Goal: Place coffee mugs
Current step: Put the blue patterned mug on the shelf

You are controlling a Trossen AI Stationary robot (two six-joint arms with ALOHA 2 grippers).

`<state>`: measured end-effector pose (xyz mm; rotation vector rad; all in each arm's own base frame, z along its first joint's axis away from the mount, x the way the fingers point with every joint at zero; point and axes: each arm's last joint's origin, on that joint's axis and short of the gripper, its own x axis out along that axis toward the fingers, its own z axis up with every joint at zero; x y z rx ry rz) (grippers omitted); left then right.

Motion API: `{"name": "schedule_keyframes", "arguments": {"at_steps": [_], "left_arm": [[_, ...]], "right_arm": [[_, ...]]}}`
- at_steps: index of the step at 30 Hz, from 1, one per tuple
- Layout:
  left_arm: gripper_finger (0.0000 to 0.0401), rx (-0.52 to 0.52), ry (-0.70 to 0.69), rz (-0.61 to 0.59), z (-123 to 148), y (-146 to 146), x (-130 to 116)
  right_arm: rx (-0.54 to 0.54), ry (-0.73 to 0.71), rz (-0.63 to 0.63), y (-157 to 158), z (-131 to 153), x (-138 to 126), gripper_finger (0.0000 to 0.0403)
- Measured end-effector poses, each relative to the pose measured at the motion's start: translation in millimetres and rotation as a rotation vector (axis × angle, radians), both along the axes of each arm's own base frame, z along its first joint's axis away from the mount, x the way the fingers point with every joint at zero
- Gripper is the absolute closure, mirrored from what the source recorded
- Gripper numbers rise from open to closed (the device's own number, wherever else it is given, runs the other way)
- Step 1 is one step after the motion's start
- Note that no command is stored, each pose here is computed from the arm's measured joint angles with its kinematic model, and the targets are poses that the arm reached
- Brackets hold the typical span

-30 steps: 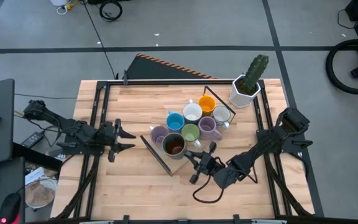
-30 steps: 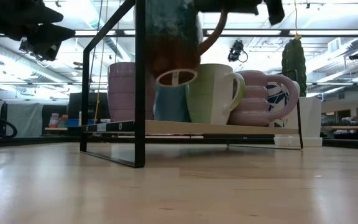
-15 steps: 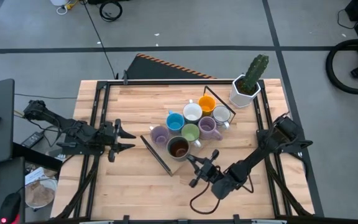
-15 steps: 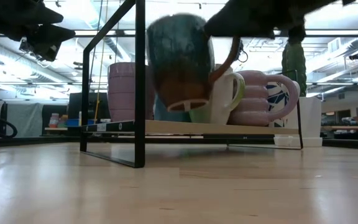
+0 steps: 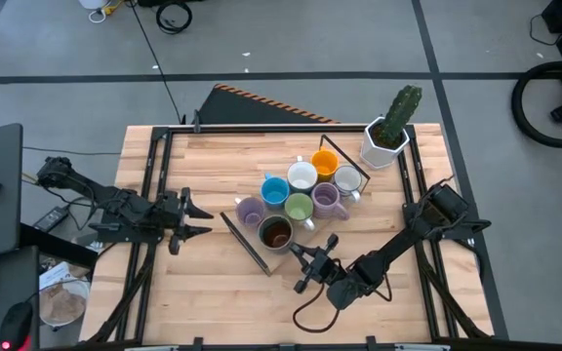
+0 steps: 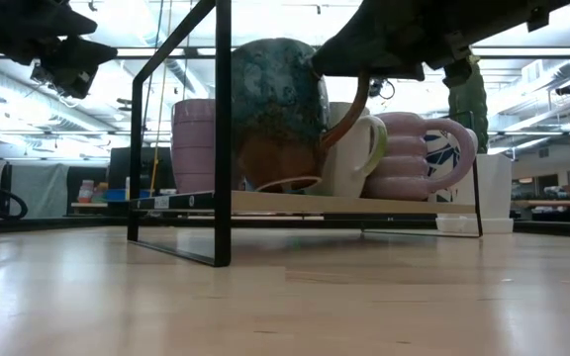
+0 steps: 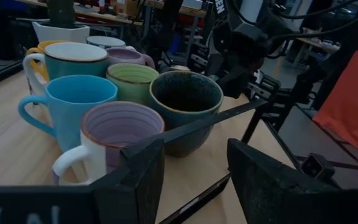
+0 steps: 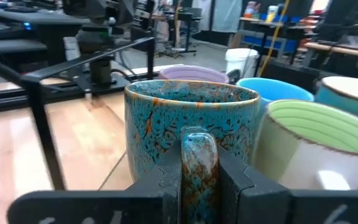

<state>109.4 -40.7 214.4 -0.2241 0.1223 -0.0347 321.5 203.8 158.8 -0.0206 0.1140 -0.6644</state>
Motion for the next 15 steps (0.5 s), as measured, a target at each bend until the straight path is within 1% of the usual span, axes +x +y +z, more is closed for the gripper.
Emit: {"name": "schedule_keyframes", "arguments": {"at_steps": [6,10,15], "left_arm": [[0.0221,-0.007,0.0,-0.006,0.1,-0.2,0.0],[0.0221,-0.016,0.001,-0.005,0.0,-0.2,0.0],[0.0221,-0.02,0.009,-0.017,-0.8,-0.5,-0.1]], "right_arm": [[0.019,-0.002,0.025,0.8,-0.3,0.3,0.0346],[0.029,-0.01,0.009,-3.3,-6.4,2.9,0.0346],[-0.006,0.0,-0.009,-2.5,-8.1,3.1,0.0345]]}}
